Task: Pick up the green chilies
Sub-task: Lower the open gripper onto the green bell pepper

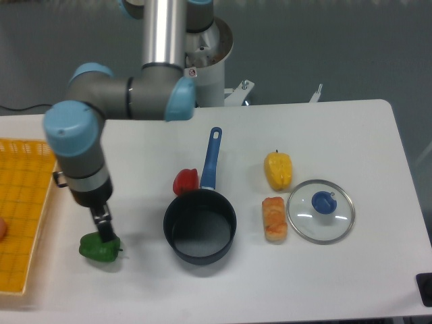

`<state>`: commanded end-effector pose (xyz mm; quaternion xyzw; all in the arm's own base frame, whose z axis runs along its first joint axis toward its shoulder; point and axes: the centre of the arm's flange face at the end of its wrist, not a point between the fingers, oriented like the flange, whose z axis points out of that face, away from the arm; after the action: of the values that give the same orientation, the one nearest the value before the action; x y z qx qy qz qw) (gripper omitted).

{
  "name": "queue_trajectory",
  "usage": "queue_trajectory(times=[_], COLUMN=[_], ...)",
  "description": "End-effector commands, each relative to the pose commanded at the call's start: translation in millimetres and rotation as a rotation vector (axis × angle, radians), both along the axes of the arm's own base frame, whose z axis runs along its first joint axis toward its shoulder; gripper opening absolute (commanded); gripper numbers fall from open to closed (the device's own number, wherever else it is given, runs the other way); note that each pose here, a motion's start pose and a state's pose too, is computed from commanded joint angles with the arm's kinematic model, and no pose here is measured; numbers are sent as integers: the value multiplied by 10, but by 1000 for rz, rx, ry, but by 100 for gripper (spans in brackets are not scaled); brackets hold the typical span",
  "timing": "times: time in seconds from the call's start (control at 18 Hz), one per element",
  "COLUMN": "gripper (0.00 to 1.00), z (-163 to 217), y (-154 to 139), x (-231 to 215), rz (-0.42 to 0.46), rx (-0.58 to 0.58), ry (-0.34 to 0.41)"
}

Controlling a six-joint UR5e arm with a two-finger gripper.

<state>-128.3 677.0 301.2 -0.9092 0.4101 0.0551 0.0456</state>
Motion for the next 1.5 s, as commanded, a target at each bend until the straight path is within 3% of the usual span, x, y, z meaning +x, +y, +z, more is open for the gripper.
queue_trajectory(times=[0.28, 0.67, 1.5], gripper=[100, 100, 100], z=[-194, -496, -726], y=[73, 130, 290], x=[63, 55, -26], rz=[-16, 6, 18], rx=[-38, -67, -61], ry=[28, 12, 10])
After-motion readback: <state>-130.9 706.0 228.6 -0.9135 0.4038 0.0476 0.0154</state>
